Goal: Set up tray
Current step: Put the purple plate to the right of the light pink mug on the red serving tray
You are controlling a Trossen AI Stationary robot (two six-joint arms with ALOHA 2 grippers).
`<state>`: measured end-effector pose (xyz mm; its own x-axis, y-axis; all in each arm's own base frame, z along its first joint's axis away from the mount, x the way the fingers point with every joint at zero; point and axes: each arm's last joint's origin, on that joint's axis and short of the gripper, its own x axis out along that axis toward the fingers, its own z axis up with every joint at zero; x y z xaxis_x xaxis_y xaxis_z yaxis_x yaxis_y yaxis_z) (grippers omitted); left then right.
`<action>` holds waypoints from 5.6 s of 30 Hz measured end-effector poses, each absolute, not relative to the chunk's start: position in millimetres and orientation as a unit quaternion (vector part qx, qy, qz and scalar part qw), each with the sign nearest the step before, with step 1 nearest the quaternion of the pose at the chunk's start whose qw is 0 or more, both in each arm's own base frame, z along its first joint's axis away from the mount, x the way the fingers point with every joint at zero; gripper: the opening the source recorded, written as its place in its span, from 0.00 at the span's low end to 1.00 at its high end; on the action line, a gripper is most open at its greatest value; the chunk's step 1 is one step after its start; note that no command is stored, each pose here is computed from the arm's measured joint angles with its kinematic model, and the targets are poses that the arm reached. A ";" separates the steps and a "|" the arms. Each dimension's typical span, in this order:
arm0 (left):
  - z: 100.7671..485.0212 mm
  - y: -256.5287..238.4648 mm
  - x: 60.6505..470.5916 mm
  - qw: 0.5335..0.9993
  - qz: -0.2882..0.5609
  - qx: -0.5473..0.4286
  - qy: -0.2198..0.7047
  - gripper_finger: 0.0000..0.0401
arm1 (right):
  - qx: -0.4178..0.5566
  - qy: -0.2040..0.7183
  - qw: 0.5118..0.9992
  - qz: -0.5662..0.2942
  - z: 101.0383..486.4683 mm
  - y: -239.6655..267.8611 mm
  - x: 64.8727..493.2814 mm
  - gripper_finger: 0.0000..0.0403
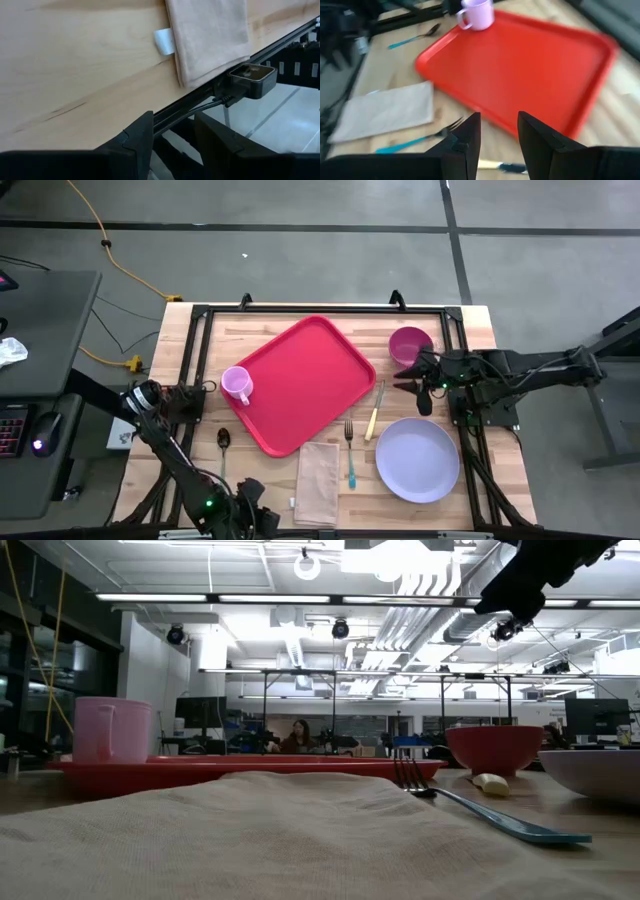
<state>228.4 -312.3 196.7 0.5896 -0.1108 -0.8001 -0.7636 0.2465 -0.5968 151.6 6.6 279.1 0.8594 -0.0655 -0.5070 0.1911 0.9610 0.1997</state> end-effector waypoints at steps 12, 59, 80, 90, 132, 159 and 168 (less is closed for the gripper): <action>195.4 -310.1 227.1 0.692 0.247 -0.555 0.389 0.43 | 0.163 0.381 0.909 0.033 256.9 16.8 157.3 0.27; 222.0 -253.6 298.8 0.825 0.129 -0.411 0.365 0.43 | 0.077 0.636 0.768 -0.004 196.4 38.9 168.8 0.27; 228.5 -197.7 246.1 0.890 0.078 -0.377 0.244 0.43 | 0.072 0.661 0.746 -0.016 179.3 35.7 161.8 0.27; 234.2 -194.5 242.8 0.903 0.049 -0.369 0.213 0.43 | 0.099 0.662 0.742 -0.040 164.1 30.1 158.2 0.27; 233.3 -194.7 242.7 0.902 0.045 -0.367 0.221 0.43 | 0.285 0.681 0.672 -0.060 161.7 33.3 155.7 0.00; 247.2 -170.5 268.2 0.914 0.053 -0.348 0.203 0.43 | 0.317 0.597 0.736 0.013 282.2 41.8 199.4 0.00; 281.3 -154.8 292.0 0.875 0.001 -0.438 0.204 0.43 | 0.239 0.561 0.790 -0.066 288.8 38.7 224.0 0.00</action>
<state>292.0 -154.8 281.3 0.9164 -0.1778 -0.3586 -0.1806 0.6158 -0.7669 224.0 38.7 288.8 0.3627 0.1629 -0.9176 0.3723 0.8773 0.3029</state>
